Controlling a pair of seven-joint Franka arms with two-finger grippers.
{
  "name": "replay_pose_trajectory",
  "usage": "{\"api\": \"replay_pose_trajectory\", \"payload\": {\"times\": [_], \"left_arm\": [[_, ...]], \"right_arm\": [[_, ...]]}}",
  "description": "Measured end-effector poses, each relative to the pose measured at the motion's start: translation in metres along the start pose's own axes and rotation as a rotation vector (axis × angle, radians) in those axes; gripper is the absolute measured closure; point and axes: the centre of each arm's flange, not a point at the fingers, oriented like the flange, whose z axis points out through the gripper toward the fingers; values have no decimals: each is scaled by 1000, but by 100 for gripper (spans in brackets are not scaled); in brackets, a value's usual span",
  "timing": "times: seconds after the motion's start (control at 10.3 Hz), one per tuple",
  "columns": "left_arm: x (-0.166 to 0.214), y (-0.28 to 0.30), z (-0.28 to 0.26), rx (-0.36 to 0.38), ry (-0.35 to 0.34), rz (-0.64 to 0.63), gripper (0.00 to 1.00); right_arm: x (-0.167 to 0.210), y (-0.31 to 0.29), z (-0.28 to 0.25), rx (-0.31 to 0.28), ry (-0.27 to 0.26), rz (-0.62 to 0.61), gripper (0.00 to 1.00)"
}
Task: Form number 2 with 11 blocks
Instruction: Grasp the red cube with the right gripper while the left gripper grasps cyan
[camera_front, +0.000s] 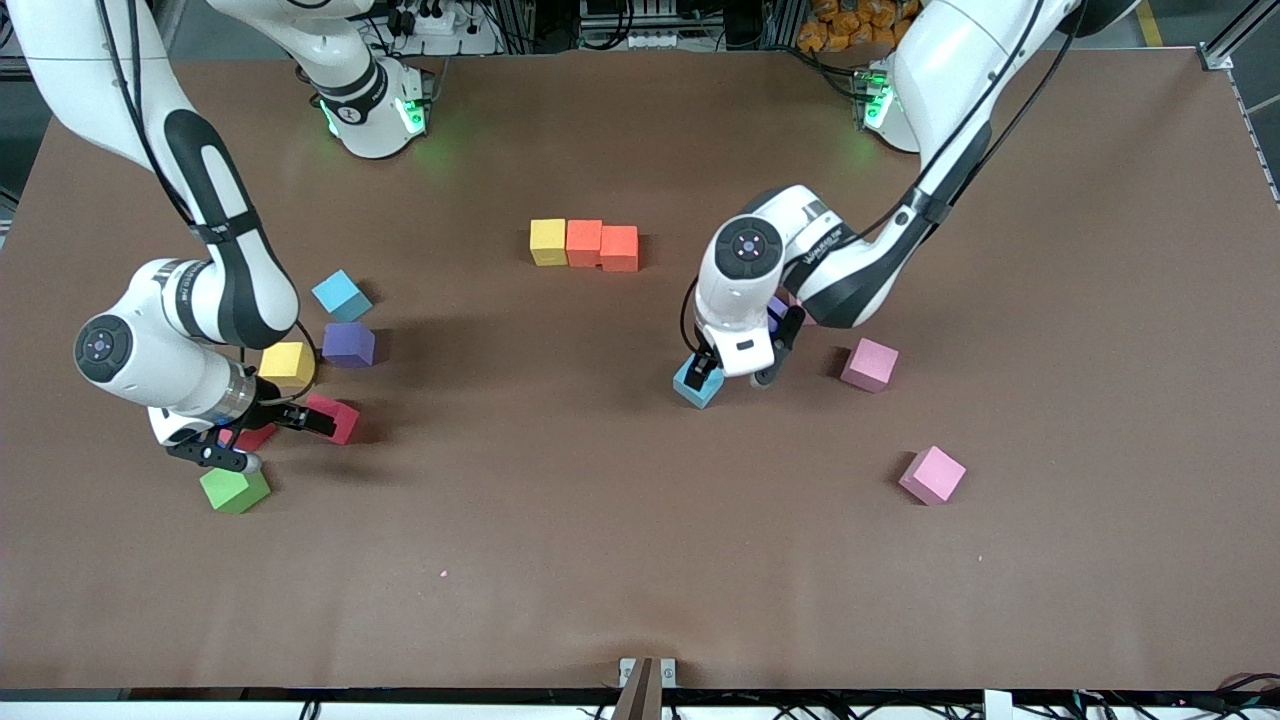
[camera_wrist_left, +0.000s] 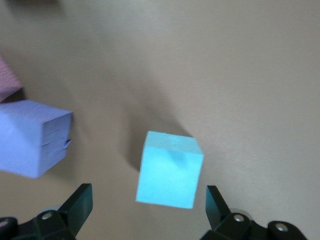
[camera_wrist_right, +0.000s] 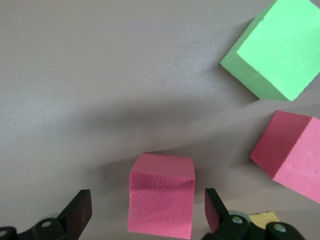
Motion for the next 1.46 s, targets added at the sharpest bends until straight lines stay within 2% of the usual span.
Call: {"api": "replay_pose_trajectory", "payload": {"times": [0.2, 0.49, 0.98, 1.17, 1.27, 1.37, 1.46], "left_arm": [[7, 12, 15, -4, -23, -9, 0], [1, 12, 42, 22, -28, -3, 0], [0, 8, 66, 55, -30, 0, 0], [0, 6, 77, 56, -25, 13, 0], [0, 6, 83, 55, -27, 16, 8], [0, 5, 86, 57, -27, 18, 11], [0, 6, 87, 55, -27, 20, 25]], "right_arm": [[-2, 1, 2, -2, -18, 9, 0], [-9, -1, 13, -11, -72, 33, 0], [-12, 2, 34, -21, -106, 43, 0], [-13, 3, 39, -23, -114, 44, 8], [-13, 3, 40, -24, -115, 48, 16], [-13, 2, 40, -24, -115, 53, 20], [-12, 0, 39, -24, -113, 54, 34]]}}
